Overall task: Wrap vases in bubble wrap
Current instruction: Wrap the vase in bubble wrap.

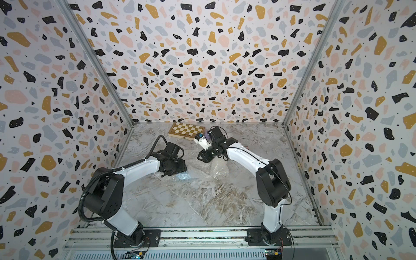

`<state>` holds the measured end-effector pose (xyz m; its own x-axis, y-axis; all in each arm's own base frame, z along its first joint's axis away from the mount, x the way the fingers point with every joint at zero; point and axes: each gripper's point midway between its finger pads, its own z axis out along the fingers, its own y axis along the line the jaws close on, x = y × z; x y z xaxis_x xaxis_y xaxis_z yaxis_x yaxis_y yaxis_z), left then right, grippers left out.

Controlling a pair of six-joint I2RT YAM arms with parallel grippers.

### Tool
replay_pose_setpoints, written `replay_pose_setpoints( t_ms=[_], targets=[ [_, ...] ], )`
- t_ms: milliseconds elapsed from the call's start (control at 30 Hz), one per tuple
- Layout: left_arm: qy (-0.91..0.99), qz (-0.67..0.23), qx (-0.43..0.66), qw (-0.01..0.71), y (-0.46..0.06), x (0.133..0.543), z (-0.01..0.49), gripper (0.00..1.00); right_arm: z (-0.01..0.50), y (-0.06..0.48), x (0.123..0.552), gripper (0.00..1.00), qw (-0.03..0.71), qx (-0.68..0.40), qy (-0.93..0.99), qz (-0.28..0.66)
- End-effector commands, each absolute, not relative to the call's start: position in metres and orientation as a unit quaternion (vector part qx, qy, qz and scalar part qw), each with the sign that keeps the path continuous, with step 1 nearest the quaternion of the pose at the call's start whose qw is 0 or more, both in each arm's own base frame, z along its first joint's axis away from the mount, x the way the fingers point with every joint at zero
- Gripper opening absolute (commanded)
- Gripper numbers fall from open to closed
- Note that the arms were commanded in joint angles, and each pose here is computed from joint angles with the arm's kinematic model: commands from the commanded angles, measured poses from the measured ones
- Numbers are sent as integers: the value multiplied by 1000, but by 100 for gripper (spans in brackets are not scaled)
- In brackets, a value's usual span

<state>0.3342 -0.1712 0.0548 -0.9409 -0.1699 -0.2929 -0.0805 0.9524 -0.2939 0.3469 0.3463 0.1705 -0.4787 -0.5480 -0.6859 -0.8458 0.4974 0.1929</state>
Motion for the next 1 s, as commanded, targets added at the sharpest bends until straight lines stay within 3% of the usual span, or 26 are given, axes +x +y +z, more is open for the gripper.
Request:
replay_pose_setpoints(
  t_ms=[0, 133, 267, 633, 767, 833, 967],
  targets=[
    [975, -150, -56, 151, -174, 335, 59, 62, 208, 355, 331, 50, 339, -462, 778, 257],
    [976, -171, -47, 129, -183, 334, 53, 62, 200, 377, 290, 51, 350, -539, 729, 237],
    [975, -168, -38, 137, -183, 338, 65, 64, 205, 393, 254, 51, 360, -558, 694, 278],
    [972, -178, -41, 145, -184, 336, 65, 64, 147, 376, 280, 55, 346, -486, 771, 223],
    [975, -163, -37, 146, -179, 337, 63, 64, 141, 378, 289, 44, 341, -469, 779, 240],
    [976, -161, -36, 144, -179, 336, 60, 64, 145, 373, 301, 30, 342, -448, 787, 249],
    [978, -152, -36, 136, -177, 336, 50, 64, 143, 360, 326, 18, 342, -422, 807, 230]
  ],
)
